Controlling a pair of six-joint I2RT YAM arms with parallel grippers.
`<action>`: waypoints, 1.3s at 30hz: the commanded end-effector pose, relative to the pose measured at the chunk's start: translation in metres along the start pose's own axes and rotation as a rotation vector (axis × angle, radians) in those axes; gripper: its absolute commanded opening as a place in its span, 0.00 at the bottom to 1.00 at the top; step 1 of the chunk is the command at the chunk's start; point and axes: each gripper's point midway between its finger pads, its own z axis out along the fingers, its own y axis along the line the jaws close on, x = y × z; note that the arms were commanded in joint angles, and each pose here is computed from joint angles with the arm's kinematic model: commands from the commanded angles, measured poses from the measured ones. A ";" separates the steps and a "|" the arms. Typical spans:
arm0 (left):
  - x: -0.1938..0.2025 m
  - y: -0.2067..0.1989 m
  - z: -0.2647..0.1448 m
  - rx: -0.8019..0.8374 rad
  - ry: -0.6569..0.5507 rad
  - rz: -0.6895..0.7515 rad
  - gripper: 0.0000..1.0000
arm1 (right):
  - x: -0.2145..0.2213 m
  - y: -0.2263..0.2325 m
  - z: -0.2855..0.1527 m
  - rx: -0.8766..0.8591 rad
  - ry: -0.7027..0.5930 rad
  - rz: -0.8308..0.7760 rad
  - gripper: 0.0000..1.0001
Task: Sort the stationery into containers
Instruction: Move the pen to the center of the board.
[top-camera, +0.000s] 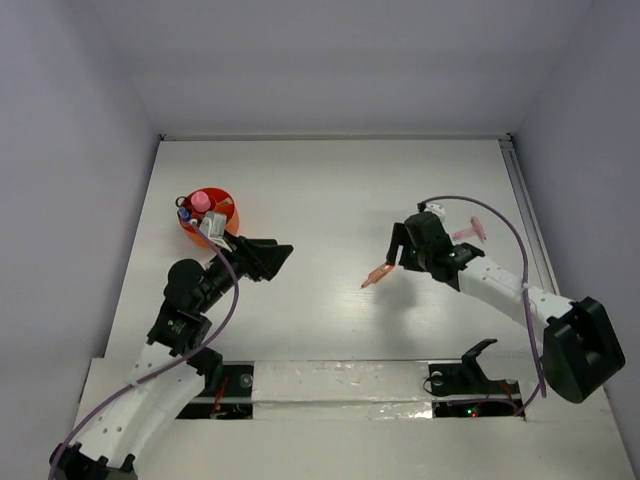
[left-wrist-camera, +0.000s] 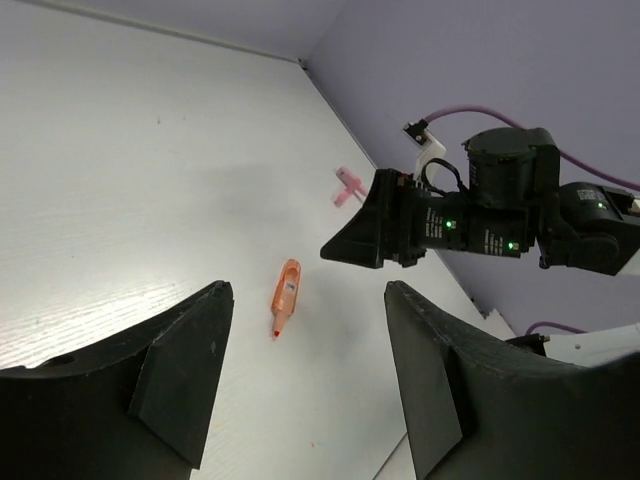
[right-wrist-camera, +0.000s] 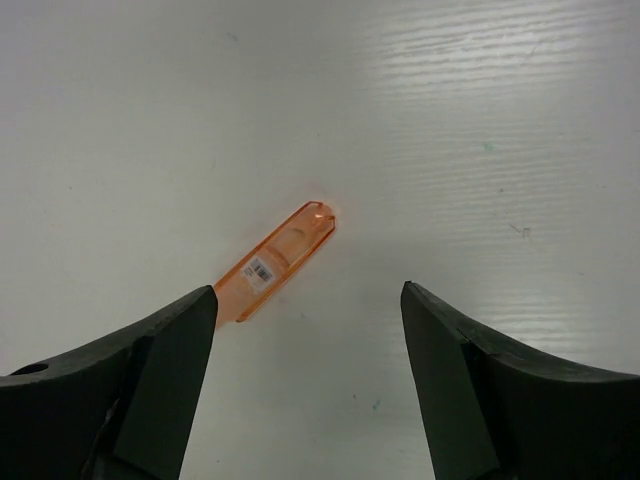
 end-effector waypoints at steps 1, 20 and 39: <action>-0.010 -0.019 0.003 0.102 -0.054 -0.015 0.59 | 0.004 0.009 0.007 -0.027 0.072 -0.006 0.81; -0.002 -0.010 0.003 0.081 -0.043 -0.011 0.67 | 0.024 0.018 0.072 0.004 0.190 -0.022 0.62; -0.002 -0.009 0.004 0.078 -0.046 -0.012 0.67 | 0.041 0.021 0.090 0.173 0.275 -0.237 0.47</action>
